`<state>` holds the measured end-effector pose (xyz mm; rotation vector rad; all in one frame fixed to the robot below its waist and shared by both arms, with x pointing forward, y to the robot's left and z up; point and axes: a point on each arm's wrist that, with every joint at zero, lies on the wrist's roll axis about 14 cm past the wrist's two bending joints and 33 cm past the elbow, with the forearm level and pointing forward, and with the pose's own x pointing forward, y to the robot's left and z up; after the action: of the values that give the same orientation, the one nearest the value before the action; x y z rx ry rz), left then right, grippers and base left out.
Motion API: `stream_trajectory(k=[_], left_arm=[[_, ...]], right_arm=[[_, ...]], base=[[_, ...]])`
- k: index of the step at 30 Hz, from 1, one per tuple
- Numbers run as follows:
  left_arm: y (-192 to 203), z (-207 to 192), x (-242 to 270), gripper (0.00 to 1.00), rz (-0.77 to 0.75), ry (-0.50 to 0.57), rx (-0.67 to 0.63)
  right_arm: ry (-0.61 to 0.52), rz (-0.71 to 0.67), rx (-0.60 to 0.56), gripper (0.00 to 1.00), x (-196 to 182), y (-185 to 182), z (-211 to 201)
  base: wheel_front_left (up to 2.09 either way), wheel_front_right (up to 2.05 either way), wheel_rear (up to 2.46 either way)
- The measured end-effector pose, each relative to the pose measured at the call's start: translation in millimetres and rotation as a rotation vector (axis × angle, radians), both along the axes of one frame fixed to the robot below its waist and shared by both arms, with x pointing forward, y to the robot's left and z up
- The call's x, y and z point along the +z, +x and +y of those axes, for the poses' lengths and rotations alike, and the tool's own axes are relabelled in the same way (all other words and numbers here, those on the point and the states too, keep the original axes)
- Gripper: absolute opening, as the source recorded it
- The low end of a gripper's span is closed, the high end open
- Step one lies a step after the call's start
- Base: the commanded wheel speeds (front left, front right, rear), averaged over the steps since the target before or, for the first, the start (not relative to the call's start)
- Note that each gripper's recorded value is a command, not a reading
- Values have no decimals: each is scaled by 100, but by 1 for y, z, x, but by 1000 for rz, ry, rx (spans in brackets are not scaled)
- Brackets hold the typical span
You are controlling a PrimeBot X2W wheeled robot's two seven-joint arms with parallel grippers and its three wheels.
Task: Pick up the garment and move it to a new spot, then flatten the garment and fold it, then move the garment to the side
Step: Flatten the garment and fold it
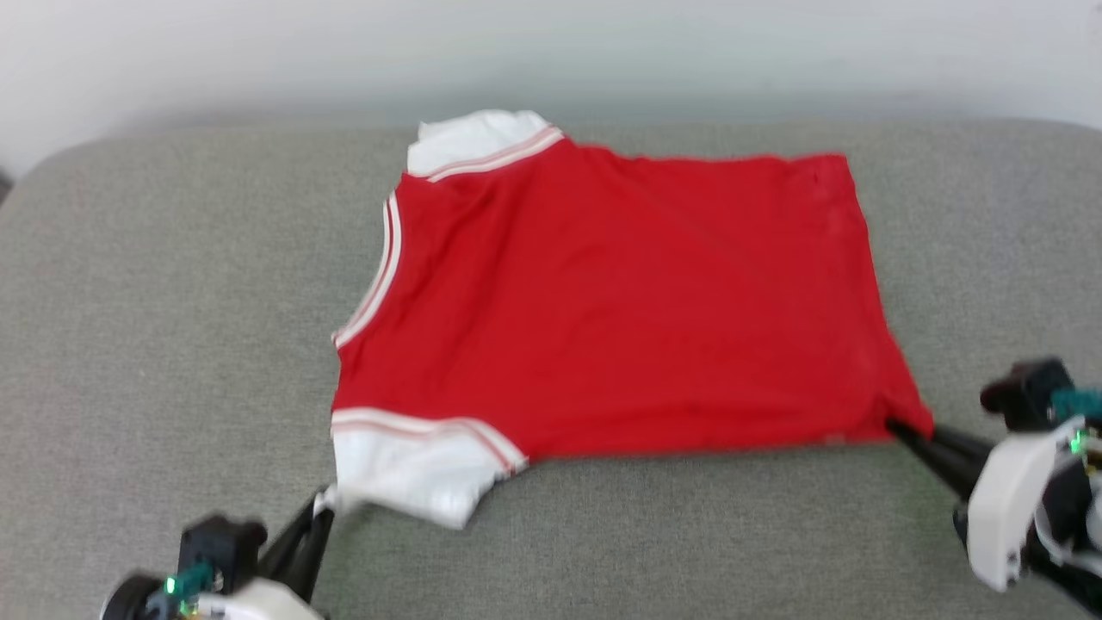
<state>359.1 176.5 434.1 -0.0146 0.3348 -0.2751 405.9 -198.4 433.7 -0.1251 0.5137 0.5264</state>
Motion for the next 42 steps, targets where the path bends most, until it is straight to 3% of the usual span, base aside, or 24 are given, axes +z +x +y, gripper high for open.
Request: stream_trajectory(k=[11, 17, 30, 42], left_arm=[[-89, -8, -33, 0, 210, -89, 60], [-104, -6, -37, 0, 249, -80, 54], [6, -20, 39, 0, -114, 11, -97], [106, -27, 48, 0, -200, 90, -151]], right_arm=[[59, 148, -35, 0, -34, -84, -6], [82, 160, -42, 0, -34, -94, -5], [108, 22, -89, 0, 3, -43, -8], [108, 27, -139, 0, 0, -4, -10]], base=[[0, 0, 0], [0, 0, 0], [0, 0, 0], [0, 0, 0]])
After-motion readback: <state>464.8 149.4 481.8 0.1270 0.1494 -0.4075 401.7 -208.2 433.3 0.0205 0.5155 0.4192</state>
